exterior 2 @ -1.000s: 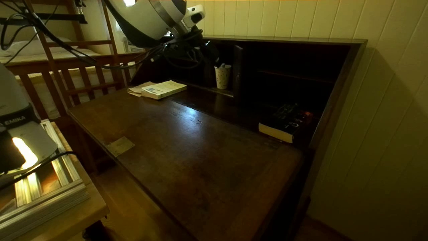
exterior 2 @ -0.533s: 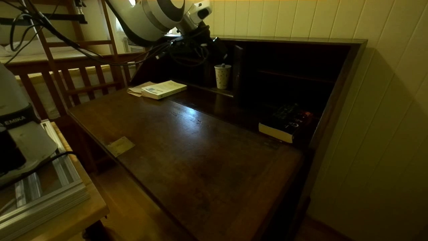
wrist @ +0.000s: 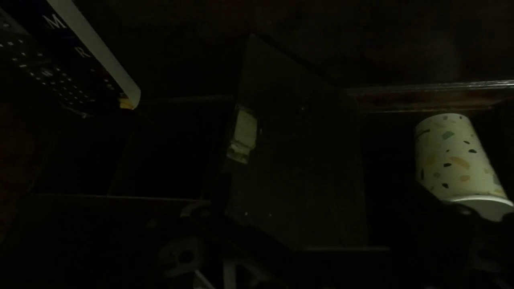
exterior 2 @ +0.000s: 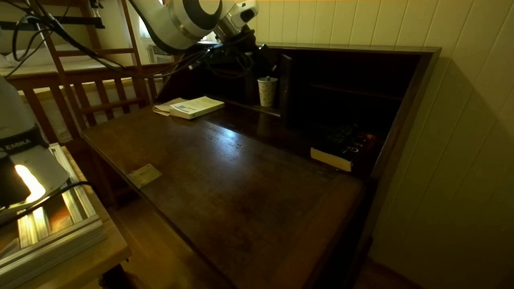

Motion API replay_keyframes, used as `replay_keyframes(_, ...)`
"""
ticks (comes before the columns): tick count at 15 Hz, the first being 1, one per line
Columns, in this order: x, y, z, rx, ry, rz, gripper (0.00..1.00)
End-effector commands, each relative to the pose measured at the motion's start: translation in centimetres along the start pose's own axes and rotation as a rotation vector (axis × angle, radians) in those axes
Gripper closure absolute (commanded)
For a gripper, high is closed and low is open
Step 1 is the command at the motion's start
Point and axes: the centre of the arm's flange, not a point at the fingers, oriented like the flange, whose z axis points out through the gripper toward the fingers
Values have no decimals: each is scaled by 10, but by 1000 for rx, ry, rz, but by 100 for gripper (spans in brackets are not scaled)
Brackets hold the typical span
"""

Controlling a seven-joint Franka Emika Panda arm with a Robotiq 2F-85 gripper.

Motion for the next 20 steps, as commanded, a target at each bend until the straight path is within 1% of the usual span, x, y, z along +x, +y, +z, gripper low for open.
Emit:
replay_keyframes(1, 2, 21, -15, -16, -13, 14, 0)
replay_keyframes(3, 3, 33, -17, -29, 21, 36, 0)
replay_keyframes(6, 3, 47, -22, -21, 28, 104, 0)
replay_keyframes(9, 5, 57, -29, -28, 32, 123, 0)
replay_keyframes(11, 5, 64, -30, -31, 31, 112, 0)
replay_keyframes(15, 7, 73, -29, 9, 20, 80, 0)
replay_keyframes(17, 9, 71, -29, 37, 24, 61, 0)
replay_keyframes(20, 5, 58, -28, 72, 34, 16, 0)
